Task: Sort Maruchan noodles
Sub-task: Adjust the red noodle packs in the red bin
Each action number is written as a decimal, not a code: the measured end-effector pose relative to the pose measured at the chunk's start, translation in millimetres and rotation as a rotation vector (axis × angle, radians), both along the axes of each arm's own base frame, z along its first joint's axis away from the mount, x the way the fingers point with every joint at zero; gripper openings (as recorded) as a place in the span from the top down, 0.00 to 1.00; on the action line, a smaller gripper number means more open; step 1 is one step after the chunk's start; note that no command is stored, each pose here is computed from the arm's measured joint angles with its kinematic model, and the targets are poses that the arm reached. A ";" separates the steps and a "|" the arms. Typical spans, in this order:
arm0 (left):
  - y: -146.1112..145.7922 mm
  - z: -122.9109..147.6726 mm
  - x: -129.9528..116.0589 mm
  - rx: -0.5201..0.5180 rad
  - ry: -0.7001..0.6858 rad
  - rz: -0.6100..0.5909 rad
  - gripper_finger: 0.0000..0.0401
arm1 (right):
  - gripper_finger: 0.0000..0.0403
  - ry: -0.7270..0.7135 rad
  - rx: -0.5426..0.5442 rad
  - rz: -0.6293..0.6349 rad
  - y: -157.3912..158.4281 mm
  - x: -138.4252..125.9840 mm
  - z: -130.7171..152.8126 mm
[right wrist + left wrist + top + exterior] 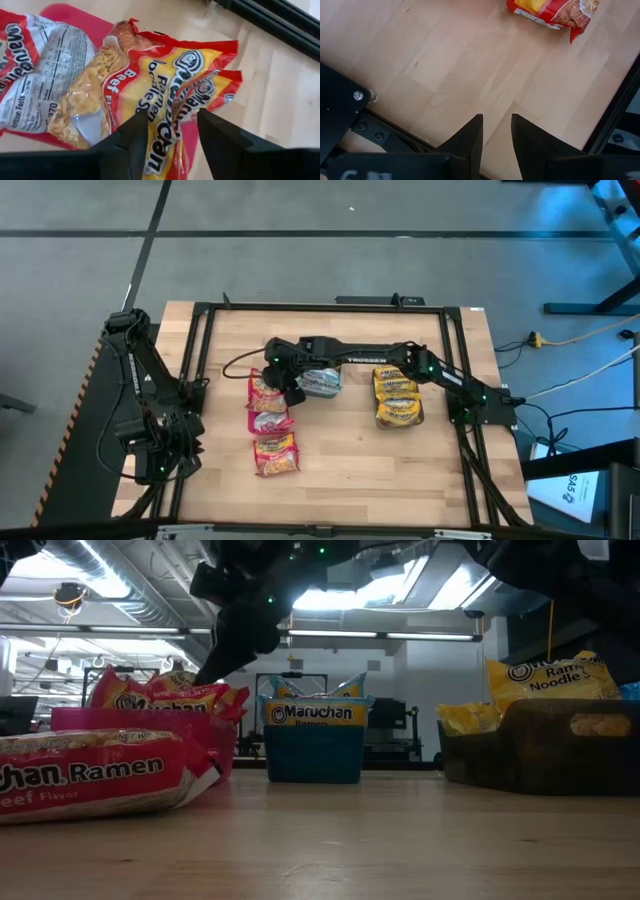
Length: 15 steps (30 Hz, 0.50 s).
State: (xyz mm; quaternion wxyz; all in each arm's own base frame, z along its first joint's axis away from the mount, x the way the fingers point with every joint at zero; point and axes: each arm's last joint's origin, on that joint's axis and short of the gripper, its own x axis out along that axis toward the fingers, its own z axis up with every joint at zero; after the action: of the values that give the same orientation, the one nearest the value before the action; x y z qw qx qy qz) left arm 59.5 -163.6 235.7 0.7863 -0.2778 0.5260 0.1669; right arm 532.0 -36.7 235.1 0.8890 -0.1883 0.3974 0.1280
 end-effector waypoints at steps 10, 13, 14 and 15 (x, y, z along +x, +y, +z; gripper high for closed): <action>0.8 0.0 -0.2 0.012 0.001 -0.009 0.76 | 0.56 -0.077 0.029 -0.045 11.8 -12.4 43.0; 0.7 0.0 -0.2 0.016 0.000 -0.018 0.76 | 0.57 -0.085 0.202 -0.030 23.9 -14.8 52.6; 0.7 0.0 -0.1 0.020 -0.001 -0.026 0.76 | 0.58 -0.076 0.248 -0.028 26.3 -14.9 52.4; 0.8 0.0 -0.1 0.022 -0.004 -0.029 0.76 | 0.59 -0.050 0.282 -0.027 30.5 -15.8 50.7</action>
State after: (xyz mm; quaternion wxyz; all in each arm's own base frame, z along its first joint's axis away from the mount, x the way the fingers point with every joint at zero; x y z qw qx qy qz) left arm 59.3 -162.8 235.7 0.7927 -0.2617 0.5266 0.1608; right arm 516.2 -6.1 285.8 0.9180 -0.0594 0.3555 0.1657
